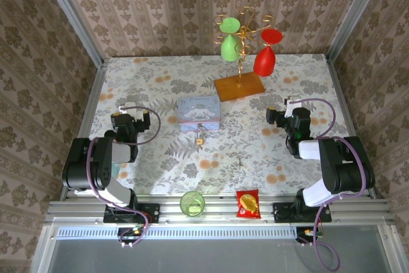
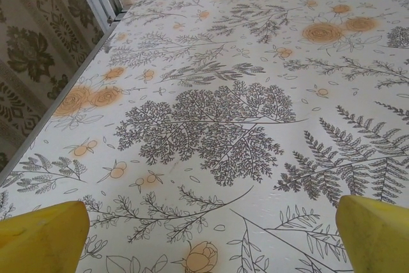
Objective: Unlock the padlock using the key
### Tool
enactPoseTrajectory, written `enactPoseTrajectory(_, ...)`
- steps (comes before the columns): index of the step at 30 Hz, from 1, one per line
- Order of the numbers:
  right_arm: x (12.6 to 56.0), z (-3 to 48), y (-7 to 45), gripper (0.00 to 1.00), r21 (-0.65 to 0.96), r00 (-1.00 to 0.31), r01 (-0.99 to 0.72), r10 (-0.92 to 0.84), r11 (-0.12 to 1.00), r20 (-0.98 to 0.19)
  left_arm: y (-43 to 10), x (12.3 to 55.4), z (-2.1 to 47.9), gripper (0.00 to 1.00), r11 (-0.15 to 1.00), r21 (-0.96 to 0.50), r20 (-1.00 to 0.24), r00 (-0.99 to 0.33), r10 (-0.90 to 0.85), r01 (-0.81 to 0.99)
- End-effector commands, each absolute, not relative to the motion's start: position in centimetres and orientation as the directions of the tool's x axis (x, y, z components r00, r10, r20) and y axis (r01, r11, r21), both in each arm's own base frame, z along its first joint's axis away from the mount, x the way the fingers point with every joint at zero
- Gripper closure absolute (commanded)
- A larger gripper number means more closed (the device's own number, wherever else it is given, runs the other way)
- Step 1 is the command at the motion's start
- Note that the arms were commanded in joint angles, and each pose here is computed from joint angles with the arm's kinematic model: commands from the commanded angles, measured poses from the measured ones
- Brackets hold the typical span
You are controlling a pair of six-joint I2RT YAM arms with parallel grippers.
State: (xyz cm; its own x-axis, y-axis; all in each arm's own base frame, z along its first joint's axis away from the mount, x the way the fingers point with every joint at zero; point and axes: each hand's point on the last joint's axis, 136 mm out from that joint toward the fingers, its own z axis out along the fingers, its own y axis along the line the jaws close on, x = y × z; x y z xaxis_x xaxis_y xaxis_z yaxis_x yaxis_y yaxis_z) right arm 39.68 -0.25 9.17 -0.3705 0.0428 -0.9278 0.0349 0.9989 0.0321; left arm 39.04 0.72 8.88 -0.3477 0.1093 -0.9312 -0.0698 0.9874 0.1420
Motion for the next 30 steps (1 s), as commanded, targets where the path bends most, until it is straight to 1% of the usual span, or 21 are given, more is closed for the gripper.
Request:
enactPoseTrajectory(1, 39.8, 10.7, -0.2, 0.00, 0.030, -0.344, 0.022, 0.035, 0.999, -0.938, 0.9, 39.0, 11.5, 0.00, 0.984, 0.151, -0.949, -0.292, 0.117, -0.098)
enactPoseTrajectory(4, 39.1, 13.0, -0.4, 0.00, 0.028, -0.332, 0.042, 0.040, 0.999, -0.943, 0.8, 38.6, 13.3, 0.00, 0.982, 0.161, -0.951, -0.283, 0.127, -0.099)
enactPoseTrajectory(7, 38.3, 15.3, -0.8, 0.00, 0.062, -0.348, 0.078, 0.085, 0.995, -0.934, 1.2, 38.1, 15.5, 0.00, 0.977, 0.161, -0.958, -0.260, 0.121, -0.140)
enactPoseTrajectory(8, 38.1, 15.9, -1.3, 0.00, 0.087, -0.347, 0.118, 0.123, 0.989, -0.930, 1.2, 37.9, 16.4, 0.00, 0.979, 0.140, -0.965, -0.244, 0.101, -0.147)
enactPoseTrajectory(11, 36.3, 16.7, -4.4, 0.00, 0.217, -0.339, 0.355, 0.342, 0.909, -0.876, 0.4, 37.3, 19.0, 0.00, 0.991, 0.047, -0.974, -0.224, 0.017, -0.128)
enactPoseTrajectory(15, 35.6, 16.7, -2.2, 0.00, 0.307, -0.464, 0.261, 0.398, 0.915, -0.791, -1.8, 36.4, 21.8, 0.00, 0.989, -0.144, -0.961, -0.232, -0.148, -0.033)
enactPoseTrajectory(18, 34.7, 16.0, 0.9, 0.00, 0.426, -0.549, 0.194, 0.458, 0.884, -0.700, -4.6, 35.3, 22.8, 0.00, 0.943, -0.322, -0.918, -0.269, -0.290, 0.082)
enactPoseTrajectory(20, 34.0, 15.3, 3.2, 0.00, 0.454, -0.611, 0.142, 0.439, 0.880, -0.659, -7.0, 34.5, 22.5, 0.00, 0.897, -0.409, -0.885, -0.313, -0.346, 0.165)
enactPoseTrajectory(22, 32.9, 14.4, 5.7, 0.00, 0.418, -0.681, 0.100, 0.368, 0.903, -0.633, -9.0, 33.8, 21.9, 0.00, 0.861, -0.468, -0.847, -0.380, -0.372, 0.198)
enactPoseTrajectory(25, 30.8, 12.5, 8.9, 0.00, 0.314, -0.764, 0.045, 0.236, 0.948, -0.600, -12.4, 32.4, 21.1, 0.00, 0.830, -0.496, -0.818, -0.458, -0.348, 0.256)
enactPoseTrajectory(28, 28.6, 10.7, 12.1, 0.02, 0.282, -0.817, -0.027, 0.141, 0.959, -0.559, -15.4, 30.8, 19.9, 0.00, 0.790, -0.537, -0.778, -0.536, -0.327, 0.297)
enactPoseTrajectory(30, 27.3, 9.2, 13.3, 0.05, 0.260, -0.845, -0.037, 0.109, 0.965, -0.523, -17.6, 29.5, 19.2, 0.00, 0.755, -0.565, -0.751, -0.586, -0.304, 0.332)
